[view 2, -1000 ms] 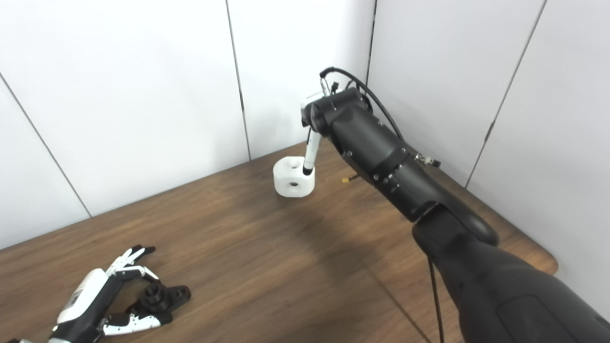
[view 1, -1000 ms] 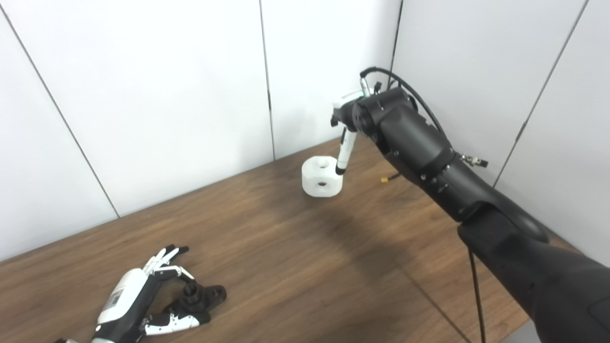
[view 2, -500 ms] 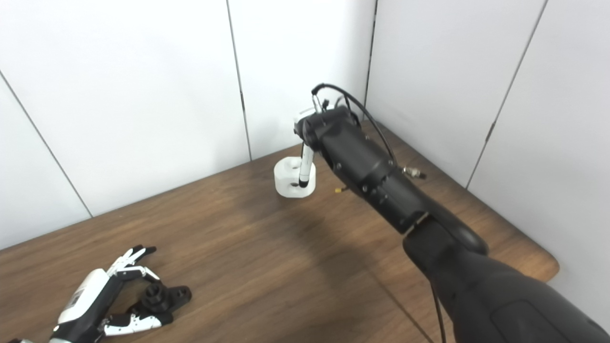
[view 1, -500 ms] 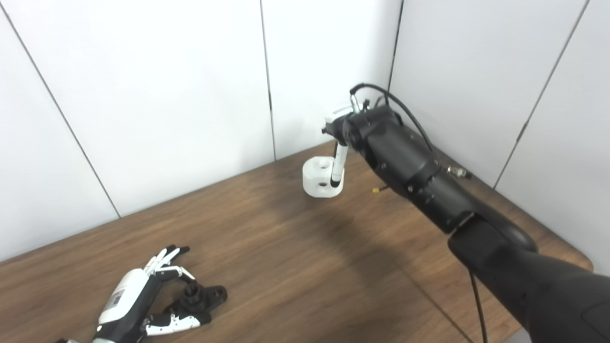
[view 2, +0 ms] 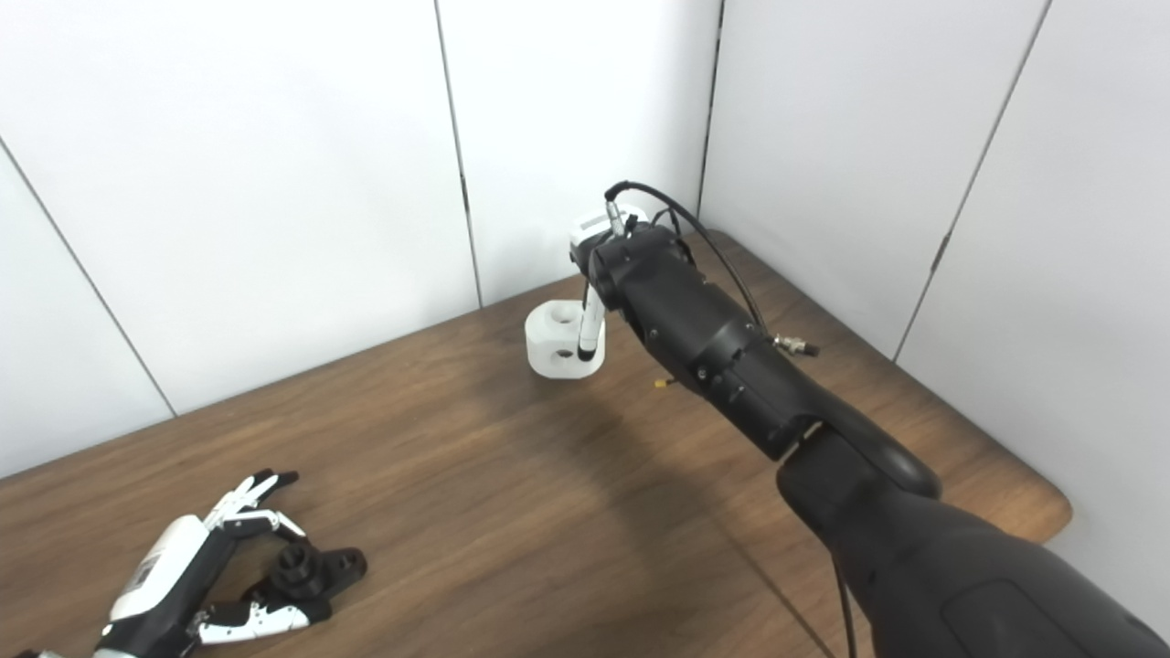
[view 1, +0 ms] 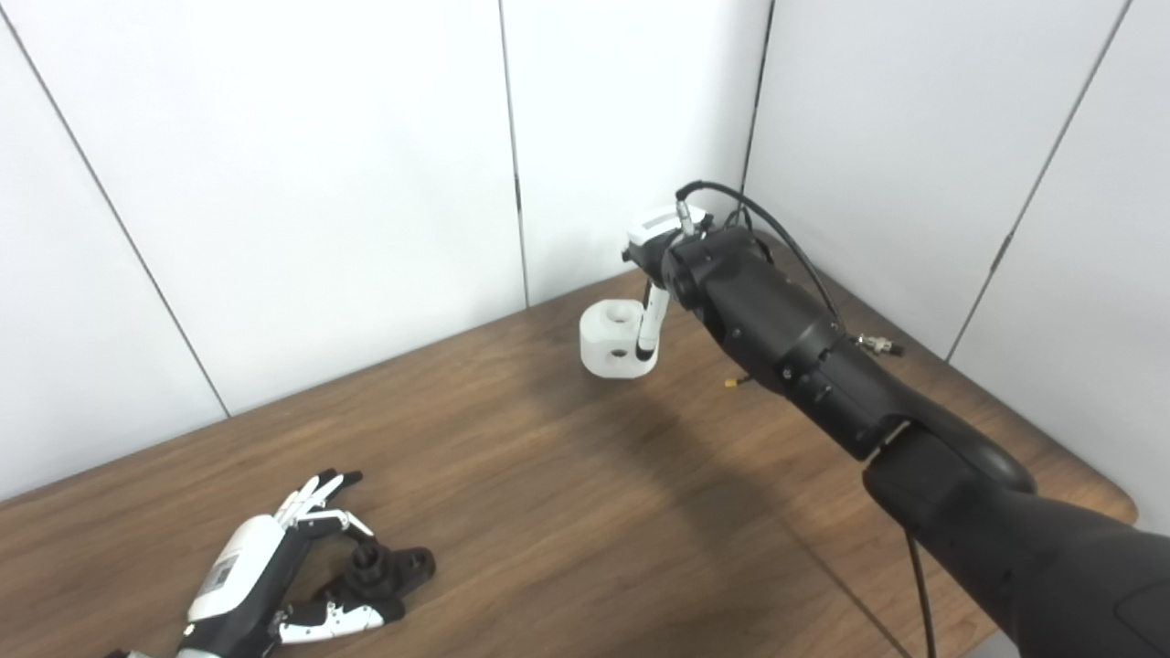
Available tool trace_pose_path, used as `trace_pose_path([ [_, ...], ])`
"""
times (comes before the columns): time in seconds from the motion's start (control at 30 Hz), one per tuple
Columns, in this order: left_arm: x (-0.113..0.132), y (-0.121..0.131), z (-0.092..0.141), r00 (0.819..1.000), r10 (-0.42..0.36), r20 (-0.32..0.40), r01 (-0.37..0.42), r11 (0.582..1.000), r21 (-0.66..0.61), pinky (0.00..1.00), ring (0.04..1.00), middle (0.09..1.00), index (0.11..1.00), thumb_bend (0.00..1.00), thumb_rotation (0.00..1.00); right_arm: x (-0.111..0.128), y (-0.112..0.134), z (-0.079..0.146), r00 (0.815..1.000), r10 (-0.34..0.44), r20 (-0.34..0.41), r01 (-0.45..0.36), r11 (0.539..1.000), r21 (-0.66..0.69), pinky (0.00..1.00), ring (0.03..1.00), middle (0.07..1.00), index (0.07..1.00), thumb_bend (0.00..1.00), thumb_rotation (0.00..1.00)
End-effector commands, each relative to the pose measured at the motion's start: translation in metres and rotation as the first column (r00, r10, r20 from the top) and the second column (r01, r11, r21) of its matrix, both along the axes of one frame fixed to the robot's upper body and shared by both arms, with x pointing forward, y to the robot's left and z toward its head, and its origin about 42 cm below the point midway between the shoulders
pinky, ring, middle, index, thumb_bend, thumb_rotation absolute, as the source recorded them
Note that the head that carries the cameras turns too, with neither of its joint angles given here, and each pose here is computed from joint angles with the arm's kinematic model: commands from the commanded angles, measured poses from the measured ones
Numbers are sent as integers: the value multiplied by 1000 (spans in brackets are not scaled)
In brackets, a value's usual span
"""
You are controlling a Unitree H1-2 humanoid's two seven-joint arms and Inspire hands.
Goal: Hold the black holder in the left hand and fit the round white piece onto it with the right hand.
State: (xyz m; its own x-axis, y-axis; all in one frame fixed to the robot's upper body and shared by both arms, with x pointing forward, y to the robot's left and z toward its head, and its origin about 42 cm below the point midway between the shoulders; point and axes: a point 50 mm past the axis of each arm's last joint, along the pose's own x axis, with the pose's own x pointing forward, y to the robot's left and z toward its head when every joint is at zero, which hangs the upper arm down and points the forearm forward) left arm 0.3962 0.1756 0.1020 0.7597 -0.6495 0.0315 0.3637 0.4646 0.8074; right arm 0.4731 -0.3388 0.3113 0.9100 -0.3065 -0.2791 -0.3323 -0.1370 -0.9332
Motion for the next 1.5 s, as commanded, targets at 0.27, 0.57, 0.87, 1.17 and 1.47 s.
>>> trace_pose_path([
  [0.27, -42, 25, -60, 982, 82, -168, -62, 991, 123, 1000, 1000, 938, 484, 523, 54, 4, 1, 8, 995, 39, 96, -38, 999, -12, 989, 1000, 1000, 868, 979, 367],
  [0.57, -44, 23, -59, 981, 81, -176, -60, 991, 121, 1000, 1000, 942, 483, 523, 54, 5, 1, -3, 996, 33, 77, -32, 999, -13, 960, 993, 979, 827, 975, 363],
  [0.87, -47, 23, -60, 983, 77, -167, -58, 992, 115, 1000, 1000, 936, 483, 523, 55, 5, 3, -13, 996, 37, 76, -37, 999, -3, 966, 982, 971, 806, 969, 351],
  [1.17, -47, 25, -56, 981, 87, -171, -71, 993, 97, 1000, 1000, 939, 483, 523, 54, 2, 5, -20, 994, 52, 99, -55, 998, 26, 915, 949, 943, 731, 926, 297],
  [1.47, -50, 21, -55, 984, 86, -158, -72, 993, 90, 1000, 1000, 933, 484, 523, 55, -1, 8, -32, 959, 58, 279, -75, 996, 53, 850, 847, 805, 508, 596, 178],
])
